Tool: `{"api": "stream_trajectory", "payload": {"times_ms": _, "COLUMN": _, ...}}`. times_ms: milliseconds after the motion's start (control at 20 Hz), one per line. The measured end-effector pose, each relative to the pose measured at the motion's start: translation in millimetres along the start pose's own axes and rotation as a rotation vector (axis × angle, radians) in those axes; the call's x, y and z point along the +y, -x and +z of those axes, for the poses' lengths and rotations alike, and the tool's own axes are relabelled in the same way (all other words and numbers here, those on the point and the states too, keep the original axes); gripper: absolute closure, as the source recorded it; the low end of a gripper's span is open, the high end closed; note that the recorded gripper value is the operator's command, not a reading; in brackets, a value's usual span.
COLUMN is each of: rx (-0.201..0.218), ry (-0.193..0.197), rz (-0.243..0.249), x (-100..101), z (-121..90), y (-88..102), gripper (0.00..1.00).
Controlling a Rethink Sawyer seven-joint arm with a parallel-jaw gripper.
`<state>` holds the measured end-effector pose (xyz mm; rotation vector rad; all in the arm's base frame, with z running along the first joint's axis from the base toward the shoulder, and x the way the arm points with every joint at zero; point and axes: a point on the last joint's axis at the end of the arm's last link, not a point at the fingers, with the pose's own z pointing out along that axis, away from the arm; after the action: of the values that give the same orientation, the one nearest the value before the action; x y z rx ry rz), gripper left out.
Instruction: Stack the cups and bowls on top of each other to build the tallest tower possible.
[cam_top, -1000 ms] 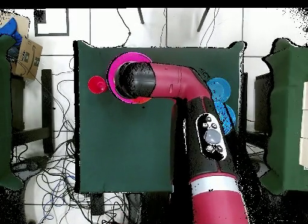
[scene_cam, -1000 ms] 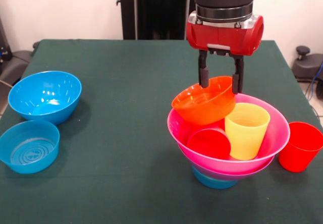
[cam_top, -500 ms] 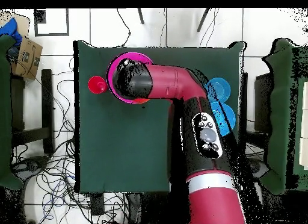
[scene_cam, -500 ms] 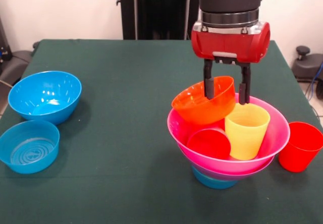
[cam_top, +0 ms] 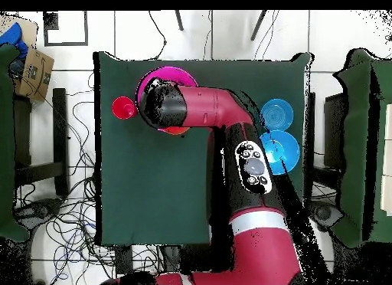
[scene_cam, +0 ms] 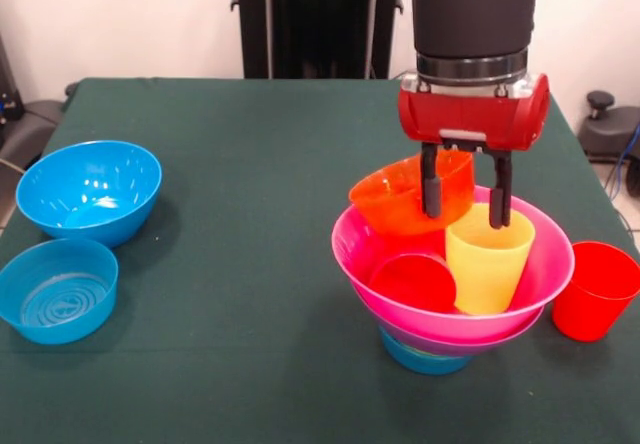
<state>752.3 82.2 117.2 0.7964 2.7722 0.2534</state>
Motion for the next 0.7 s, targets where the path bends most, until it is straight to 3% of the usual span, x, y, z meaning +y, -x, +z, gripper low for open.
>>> {"api": "stream_trajectory", "payload": {"times_ms": 400, "rx": 0.010, "ry": -0.017, "rz": -0.003, "x": -7, "z": 19, "y": -12.6, "gripper": 0.00}}
{"api": "stream_trajectory", "payload": {"times_ms": 550, "rx": 0.010, "ry": -0.031, "rz": -0.002, "x": -11, "z": 13, "y": -11.4, "gripper": 0.00}}
{"api": "stream_trajectory", "payload": {"times_ms": 700, "rx": 0.023, "ry": -0.057, "rz": -0.001, "x": -14, "z": -9, "y": -8.2, "gripper": 0.00}}
